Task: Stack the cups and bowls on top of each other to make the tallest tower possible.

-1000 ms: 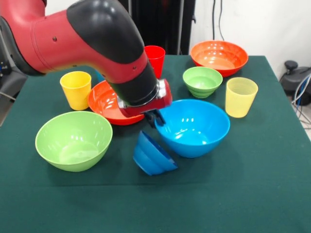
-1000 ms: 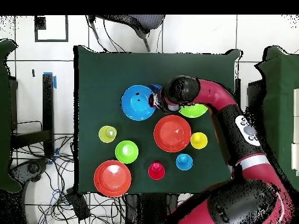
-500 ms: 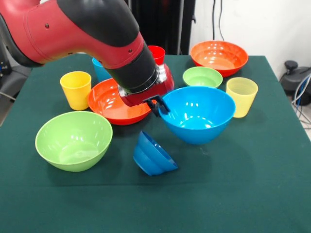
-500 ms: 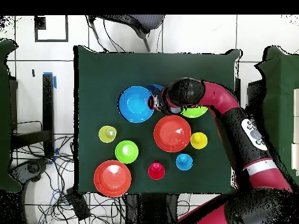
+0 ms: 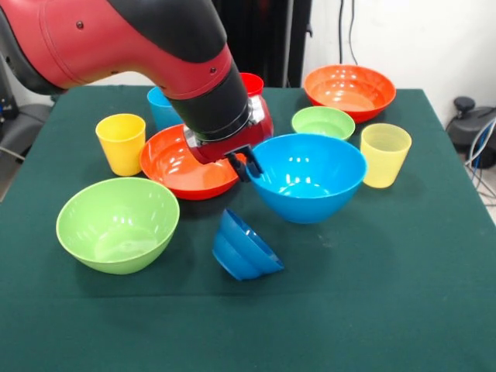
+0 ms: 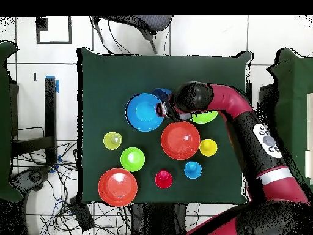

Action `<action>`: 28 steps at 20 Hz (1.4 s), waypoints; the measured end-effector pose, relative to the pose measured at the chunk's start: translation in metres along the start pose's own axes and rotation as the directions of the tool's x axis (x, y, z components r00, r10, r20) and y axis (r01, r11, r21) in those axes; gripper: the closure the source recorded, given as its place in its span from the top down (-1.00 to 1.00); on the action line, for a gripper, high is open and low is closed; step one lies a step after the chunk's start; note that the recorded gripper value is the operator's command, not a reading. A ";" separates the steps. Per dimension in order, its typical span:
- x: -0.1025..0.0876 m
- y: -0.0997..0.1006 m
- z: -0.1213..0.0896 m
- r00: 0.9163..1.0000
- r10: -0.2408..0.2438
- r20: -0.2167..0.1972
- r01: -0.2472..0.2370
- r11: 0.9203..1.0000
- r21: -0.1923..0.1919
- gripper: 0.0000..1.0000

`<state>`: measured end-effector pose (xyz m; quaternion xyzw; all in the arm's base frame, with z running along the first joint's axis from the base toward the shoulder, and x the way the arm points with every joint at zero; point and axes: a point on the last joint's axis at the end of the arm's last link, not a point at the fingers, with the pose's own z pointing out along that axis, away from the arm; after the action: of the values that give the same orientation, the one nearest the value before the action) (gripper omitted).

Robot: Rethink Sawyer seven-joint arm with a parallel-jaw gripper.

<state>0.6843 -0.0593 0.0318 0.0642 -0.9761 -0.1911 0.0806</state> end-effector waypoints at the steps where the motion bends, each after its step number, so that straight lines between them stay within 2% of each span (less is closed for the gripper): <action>1: 0.000 0.000 0.000 1.000 -0.008 -0.001 0.008 1.000 0.008 -1.00; 6: 0.004 -0.004 0.006 0.998 -0.062 -0.009 0.062 0.996 0.061 -1.00; 14: 0.008 -0.013 0.008 0.993 -0.118 -0.020 0.120 0.984 0.129 -1.00; 15: 0.008 -0.016 0.006 0.991 -0.129 -0.020 0.131 0.981 0.146 -1.00; 19: 0.009 -0.023 0.000 0.990 -0.142 -0.016 0.143 0.974 0.173 -1.00; 24: 0.008 -0.029 -0.005 0.989 -0.147 0.000 0.144 0.971 0.191 -1.00; 28: 0.004 -0.037 -0.016 0.988 -0.148 0.047 0.135 0.969 0.208 -1.00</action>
<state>0.6873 -0.0995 0.0331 0.1355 -0.9856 -0.0972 0.0295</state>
